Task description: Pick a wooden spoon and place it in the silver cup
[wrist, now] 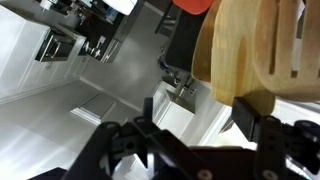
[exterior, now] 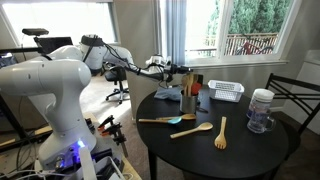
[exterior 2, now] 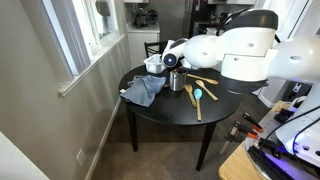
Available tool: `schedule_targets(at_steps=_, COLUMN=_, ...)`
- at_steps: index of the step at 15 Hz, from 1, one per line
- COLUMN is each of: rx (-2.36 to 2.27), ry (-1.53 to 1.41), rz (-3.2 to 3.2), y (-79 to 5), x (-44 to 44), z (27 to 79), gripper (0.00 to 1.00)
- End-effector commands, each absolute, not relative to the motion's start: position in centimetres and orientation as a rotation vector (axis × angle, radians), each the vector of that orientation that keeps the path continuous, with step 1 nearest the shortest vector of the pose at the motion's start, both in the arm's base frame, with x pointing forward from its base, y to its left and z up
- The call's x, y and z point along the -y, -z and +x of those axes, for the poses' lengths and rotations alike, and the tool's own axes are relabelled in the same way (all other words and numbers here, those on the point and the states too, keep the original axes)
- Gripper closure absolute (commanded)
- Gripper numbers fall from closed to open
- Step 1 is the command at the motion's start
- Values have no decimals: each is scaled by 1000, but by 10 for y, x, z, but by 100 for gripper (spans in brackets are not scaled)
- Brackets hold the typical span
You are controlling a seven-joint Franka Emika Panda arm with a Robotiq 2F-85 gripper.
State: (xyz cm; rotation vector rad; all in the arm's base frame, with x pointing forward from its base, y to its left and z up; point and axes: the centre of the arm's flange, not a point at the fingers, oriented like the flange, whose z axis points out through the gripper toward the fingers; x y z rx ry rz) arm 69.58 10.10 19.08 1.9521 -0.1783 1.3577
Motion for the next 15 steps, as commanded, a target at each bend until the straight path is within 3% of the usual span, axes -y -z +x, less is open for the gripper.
schedule_targets(at_steps=1, rx=177, ry=-1396, rz=1956, y=-190, x=-98, z=682, gripper=0)
schedule_targets(at_steps=15, rx=199, ry=-1278, rz=1943, y=-200, x=-119, z=636, gripper=0)
